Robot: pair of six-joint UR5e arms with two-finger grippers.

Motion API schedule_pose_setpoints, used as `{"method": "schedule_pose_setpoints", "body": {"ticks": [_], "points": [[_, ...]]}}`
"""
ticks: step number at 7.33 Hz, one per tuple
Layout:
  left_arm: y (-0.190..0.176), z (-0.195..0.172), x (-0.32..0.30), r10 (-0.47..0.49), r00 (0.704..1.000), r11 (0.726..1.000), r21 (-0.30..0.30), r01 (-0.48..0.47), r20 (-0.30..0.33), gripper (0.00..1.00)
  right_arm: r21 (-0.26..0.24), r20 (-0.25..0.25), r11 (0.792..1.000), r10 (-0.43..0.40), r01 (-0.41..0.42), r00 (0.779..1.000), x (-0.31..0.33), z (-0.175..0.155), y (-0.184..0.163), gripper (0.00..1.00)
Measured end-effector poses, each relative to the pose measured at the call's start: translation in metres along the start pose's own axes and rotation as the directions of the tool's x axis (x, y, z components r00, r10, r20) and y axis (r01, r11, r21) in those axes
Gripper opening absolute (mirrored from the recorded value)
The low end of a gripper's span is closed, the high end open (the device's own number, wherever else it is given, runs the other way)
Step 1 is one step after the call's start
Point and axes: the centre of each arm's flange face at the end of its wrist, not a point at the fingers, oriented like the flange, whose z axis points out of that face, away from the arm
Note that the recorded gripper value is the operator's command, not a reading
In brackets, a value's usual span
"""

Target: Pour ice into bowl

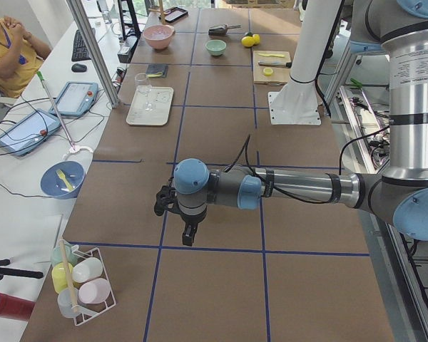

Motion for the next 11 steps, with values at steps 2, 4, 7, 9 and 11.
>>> {"method": "schedule_pose_setpoints", "body": {"ticks": [2,4,7,9,11], "points": [[0.001,0.0,0.0,-0.002,1.0,1.0,-0.002,0.002,0.0,1.0,-0.017,0.009,1.0,-0.013,0.014,1.0,-0.004,0.01,0.002,1.0],[0.001,0.001,-0.001,-0.003,1.0,1.0,-0.002,0.003,0.0,1.0,-0.008,0.022,1.0,-0.027,0.027,0.999,-0.012,0.005,0.007,1.0],[0.001,0.001,-0.001,-0.004,1.0,1.0,-0.003,0.004,0.0,1.0,-0.019,0.03,1.0,-0.008,0.009,1.0,-0.01,0.009,0.016,1.0],[0.001,0.001,-0.001,-0.003,1.0,1.0,-0.003,0.003,0.0,1.0,-0.022,0.033,1.0,-0.003,0.004,0.999,-0.01,0.01,0.018,1.0],[0.002,0.001,-0.001,-0.004,1.0,1.0,-0.003,0.004,0.0,1.0,-0.025,0.032,1.0,-0.007,0.008,0.999,-0.01,0.012,0.019,1.0]]}}
